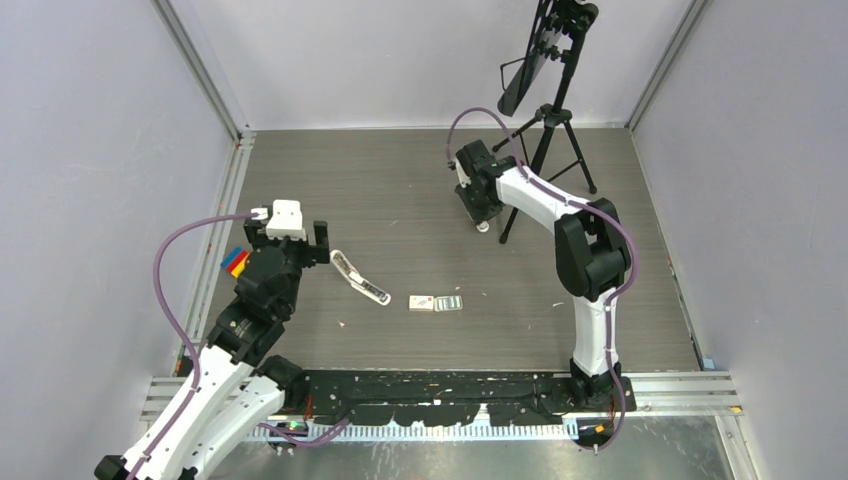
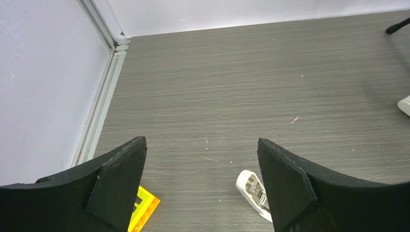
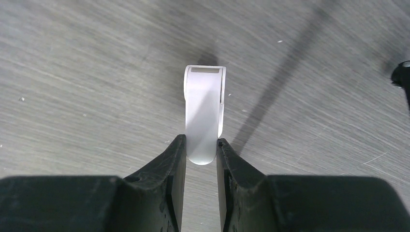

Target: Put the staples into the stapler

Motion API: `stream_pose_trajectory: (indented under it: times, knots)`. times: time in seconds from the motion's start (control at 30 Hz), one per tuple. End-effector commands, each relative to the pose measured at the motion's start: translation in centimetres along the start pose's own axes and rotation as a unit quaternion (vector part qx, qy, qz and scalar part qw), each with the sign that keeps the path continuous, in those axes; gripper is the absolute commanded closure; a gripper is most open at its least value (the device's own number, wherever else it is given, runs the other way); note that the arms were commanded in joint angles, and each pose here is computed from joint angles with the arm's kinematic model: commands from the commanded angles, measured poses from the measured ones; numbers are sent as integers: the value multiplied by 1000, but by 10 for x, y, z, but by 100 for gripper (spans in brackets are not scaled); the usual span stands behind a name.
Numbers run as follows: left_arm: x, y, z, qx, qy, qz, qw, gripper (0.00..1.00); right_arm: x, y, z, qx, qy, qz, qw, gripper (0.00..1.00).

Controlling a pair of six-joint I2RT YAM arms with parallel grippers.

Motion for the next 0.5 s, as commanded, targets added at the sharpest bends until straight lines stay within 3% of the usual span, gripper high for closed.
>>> stream_pose_trajectory:
  times: [0.0,0.13,0.3,0.47]
  knots:
    - [-1,11,-2,15,-5,-23,1000,13,2,25,-17,-19,-22,-51,998,88]
    - [-1,12,-3,15,-6,-24,1000,14,-5,29,-21,-12,-23,-54,998,84]
    - [0,12,-3,15,-9,-23,1000,14,-3,34,-22,-13,-21,-63,998,67]
    - [0,12,-4,15,-11,-23,1000,14,-8,33,-22,-9,-15,-62,998,64]
Point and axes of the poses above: each gripper's point midway between its finger pads, its own x axis back along the fingers, its own z axis along the line the jaws close on, y = z × x, the point moved 1 cm from there along x, back along the fingers, and after that the axes turned 10 degrees about x, right-handed, at the moved point
